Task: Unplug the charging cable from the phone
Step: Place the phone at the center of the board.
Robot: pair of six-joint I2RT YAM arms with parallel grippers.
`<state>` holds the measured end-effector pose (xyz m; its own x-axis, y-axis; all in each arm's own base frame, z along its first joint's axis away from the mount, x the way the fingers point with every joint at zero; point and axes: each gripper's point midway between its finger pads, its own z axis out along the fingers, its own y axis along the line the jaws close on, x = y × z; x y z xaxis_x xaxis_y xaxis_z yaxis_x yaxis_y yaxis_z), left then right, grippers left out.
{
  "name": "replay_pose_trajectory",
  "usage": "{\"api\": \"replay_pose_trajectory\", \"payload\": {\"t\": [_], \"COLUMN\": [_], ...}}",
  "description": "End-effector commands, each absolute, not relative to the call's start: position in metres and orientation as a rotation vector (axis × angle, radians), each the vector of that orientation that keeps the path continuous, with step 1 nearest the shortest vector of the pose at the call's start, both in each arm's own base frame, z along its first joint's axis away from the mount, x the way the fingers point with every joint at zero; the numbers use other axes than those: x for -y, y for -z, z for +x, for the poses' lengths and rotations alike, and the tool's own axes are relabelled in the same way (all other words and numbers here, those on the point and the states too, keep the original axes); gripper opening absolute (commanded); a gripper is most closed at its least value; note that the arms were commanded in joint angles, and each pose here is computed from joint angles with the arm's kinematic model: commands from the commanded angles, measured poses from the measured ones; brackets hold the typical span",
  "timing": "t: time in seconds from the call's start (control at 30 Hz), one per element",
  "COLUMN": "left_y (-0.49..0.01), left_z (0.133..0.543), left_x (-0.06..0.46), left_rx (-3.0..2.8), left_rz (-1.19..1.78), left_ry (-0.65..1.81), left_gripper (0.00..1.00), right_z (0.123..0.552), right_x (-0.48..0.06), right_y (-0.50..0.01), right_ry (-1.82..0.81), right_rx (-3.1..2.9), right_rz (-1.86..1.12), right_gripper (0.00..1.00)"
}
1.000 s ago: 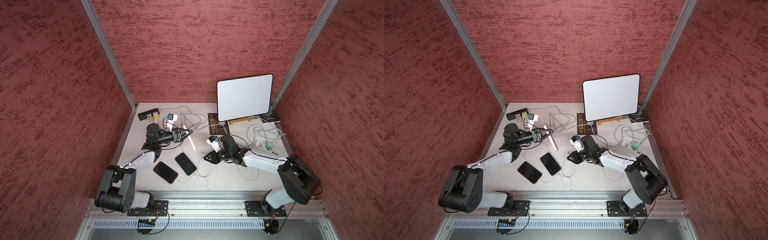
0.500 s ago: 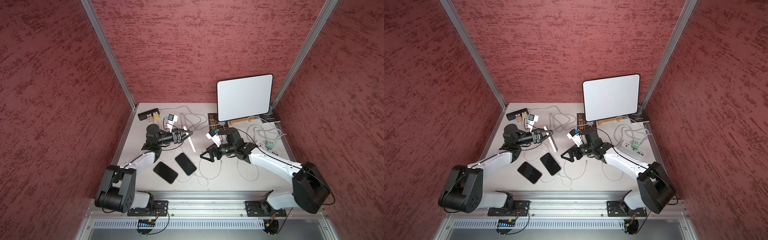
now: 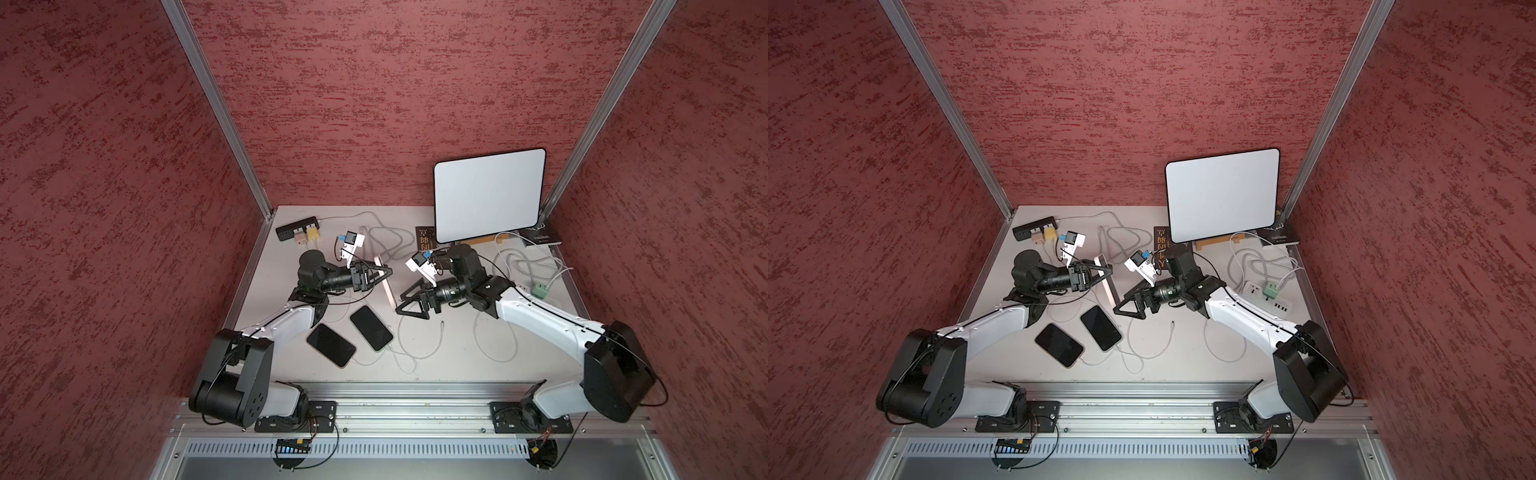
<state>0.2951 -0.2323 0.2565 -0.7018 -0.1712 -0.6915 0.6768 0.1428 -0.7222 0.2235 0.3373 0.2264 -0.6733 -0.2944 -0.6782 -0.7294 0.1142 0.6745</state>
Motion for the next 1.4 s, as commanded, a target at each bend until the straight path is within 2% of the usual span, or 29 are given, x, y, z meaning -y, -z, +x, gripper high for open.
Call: {"api": "replay_pose_trajectory", "payload": {"t": [0.0, 0.57, 0.7, 0.97, 1.03, 1.13, 1.23, 1.33, 1.37], "left_y": [-0.278, -0.280, -0.280, -0.278, -0.278, -0.277, -0.274, -0.272, -0.270], "left_z": [0.285, 0.276, 0.276, 0.275, 0.275, 0.276, 0.277, 0.278, 0.279], "left_x": [0.235, 0.247, 0.246, 0.246, 0.246, 0.245, 0.244, 0.243, 0.242], "left_rx": [-1.677, -1.669, -1.670, -1.680, -1.681, -1.689, -1.699, -1.713, -1.721], "left_rz": [0.562, 0.605, 0.604, 0.613, 0.614, 0.609, 0.601, 0.587, 0.579], "left_ry": [1.627, 1.652, 1.647, 1.630, 1.624, 1.607, 1.587, 1.568, 1.558], "left_gripper": [0.01, 0.02, 0.02, 0.06, 0.13, 0.38, 0.68, 0.96, 1.00], "right_z": [0.230, 0.247, 0.247, 0.246, 0.245, 0.244, 0.243, 0.243, 0.243], "right_x": [-0.343, -0.357, -0.359, -0.359, -0.360, -0.359, -0.359, -0.359, -0.359], "right_y": [-0.237, -0.232, -0.232, -0.232, -0.232, -0.231, -0.230, -0.228, -0.227], "right_ry": [-1.616, -1.677, -1.696, -1.717, -1.722, -1.726, -1.727, -1.722, -1.716], "right_rx": [-1.972, -1.953, -1.939, -1.924, -1.921, -1.923, -1.920, -1.925, -1.928], "right_rz": [-1.008, -0.972, -0.972, -0.978, -0.984, -0.988, -0.993, -0.994, -0.997], "right_gripper": [0.99, 0.99, 0.92, 0.71, 0.65, 0.56, 0.45, 0.41, 0.40]}}
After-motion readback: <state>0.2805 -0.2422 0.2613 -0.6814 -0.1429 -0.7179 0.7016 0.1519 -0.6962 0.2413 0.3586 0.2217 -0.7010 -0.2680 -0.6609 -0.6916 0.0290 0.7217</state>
